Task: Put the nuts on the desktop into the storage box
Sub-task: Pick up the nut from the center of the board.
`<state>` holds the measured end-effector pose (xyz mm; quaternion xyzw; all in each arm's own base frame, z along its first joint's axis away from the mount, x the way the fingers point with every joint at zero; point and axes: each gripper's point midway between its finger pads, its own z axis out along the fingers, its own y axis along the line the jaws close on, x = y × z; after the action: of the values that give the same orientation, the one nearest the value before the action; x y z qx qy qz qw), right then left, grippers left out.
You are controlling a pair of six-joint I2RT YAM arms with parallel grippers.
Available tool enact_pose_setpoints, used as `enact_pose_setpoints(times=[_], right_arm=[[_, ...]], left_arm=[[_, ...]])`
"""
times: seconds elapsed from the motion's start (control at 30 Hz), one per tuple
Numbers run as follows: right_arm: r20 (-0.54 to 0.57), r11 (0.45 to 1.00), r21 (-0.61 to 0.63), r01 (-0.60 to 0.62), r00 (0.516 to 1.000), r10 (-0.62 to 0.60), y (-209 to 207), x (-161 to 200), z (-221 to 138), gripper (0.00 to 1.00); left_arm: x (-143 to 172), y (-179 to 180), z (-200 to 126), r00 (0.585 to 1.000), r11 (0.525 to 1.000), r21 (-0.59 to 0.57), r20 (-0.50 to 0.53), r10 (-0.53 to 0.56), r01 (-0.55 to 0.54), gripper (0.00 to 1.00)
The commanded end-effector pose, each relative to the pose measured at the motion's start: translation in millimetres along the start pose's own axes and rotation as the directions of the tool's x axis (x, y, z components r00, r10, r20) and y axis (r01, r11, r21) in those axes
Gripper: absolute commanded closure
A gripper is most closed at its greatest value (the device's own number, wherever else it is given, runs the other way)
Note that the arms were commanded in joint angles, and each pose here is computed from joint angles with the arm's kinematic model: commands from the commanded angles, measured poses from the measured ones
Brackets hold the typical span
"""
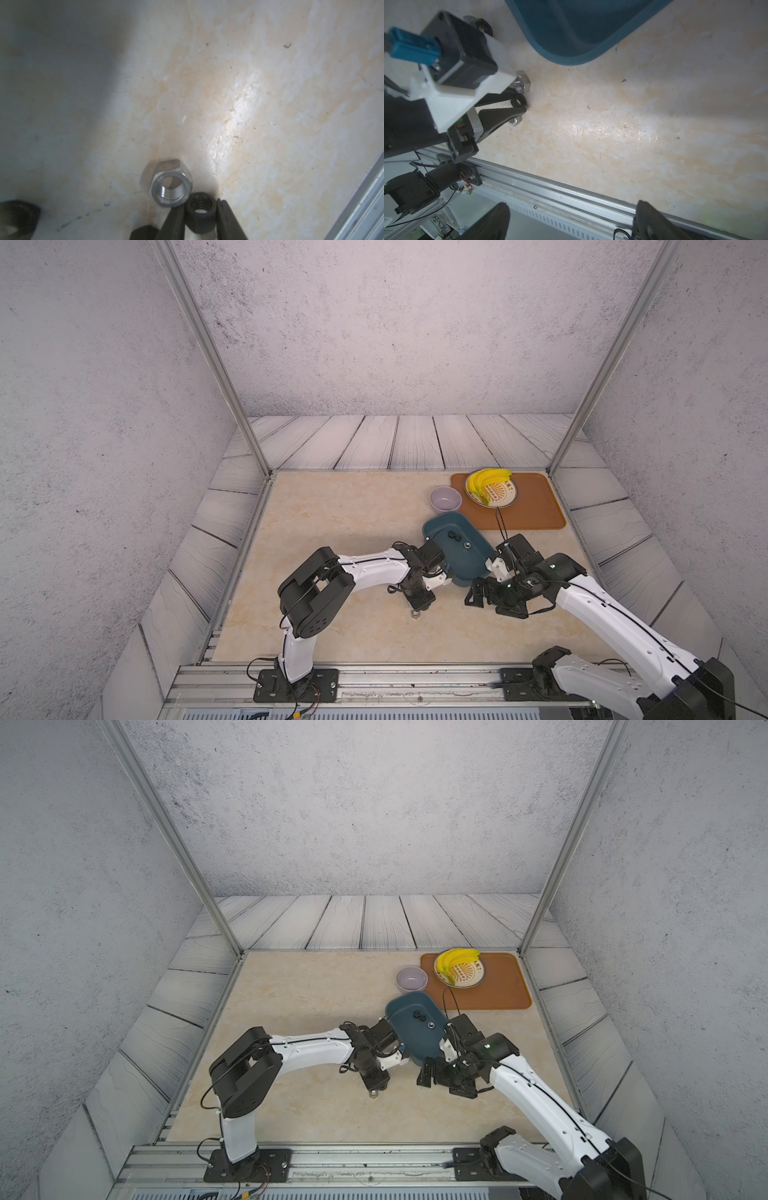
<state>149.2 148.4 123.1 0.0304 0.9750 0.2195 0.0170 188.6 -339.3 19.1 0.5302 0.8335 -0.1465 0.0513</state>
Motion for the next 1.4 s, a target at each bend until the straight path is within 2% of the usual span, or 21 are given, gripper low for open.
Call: enact_pose_setpoints(times=[0.0, 0.2, 0.4, 0.6, 0.73, 0.8, 1.03, 1.23, 1.37], right_arm=[[0.016, 1.000, 0.009, 0.023, 1.000, -0.023, 1.2, -2.8, -4.6, 0.01], [0.100, 0.997, -0.003, 0.073, 0.992, -0.072, 7.2, -11.6, -19.7, 0.01], [0.173, 0.992, -0.032, 0.120, 0.978, -0.113, 19.3, -16.9, -41.8, 0.01], [0.107, 0.973, -0.191, 0.128, 0.988, -0.109, 50.9, -3.7, -53.8, 0.01], [0.043, 0.950, -0.289, 0.114, 0.993, -0.106, 66.9, 5.1, -52.7, 0.03], [0.020, 0.936, -0.334, 0.110, 0.994, -0.109, 73.2, 8.0, -50.3, 0.05], [-0.027, 0.893, -0.441, 0.089, 0.993, -0.112, 84.4, 13.2, -35.9, 0.17], [-0.037, 0.884, -0.460, 0.080, 0.993, -0.109, 85.6, 13.9, -27.3, 0.21], [-0.047, 0.873, -0.483, 0.063, 0.994, -0.098, 88.5, 13.9, -18.0, 0.29]], left_arm=[[-2.1, -5.6, -11.5, 0.999, 1.000, 0.008, 0.034, 0.002, -0.002, 0.76], [-13.9, -13.8, -42.7, 0.993, 1.000, 0.012, 0.121, 0.000, -0.002, 0.76], [-30.2, -36.4, -78.2, 0.957, 0.994, 0.076, 0.286, 0.051, -0.076, 0.76], [-34.1, -57.5, -99.2, 0.878, 0.968, 0.093, 0.448, 0.168, -0.232, 0.75], [-32.5, -73.6, -114.7, 0.774, 0.928, 0.059, 0.572, 0.271, -0.369, 0.75], [-33.4, -78.0, -120.5, 0.735, 0.914, 0.044, 0.610, 0.295, -0.404, 0.75], [-39.8, -81.3, -124.7, 0.697, 0.890, 0.016, 0.629, 0.345, -0.455, 0.76], [-47.2, -83.4, -131.8, 0.655, 0.877, -0.017, 0.658, 0.372, -0.481, 0.76], [-49.7, -84.3, -133.3, 0.644, 0.871, -0.021, 0.665, 0.378, -0.490, 0.76]])
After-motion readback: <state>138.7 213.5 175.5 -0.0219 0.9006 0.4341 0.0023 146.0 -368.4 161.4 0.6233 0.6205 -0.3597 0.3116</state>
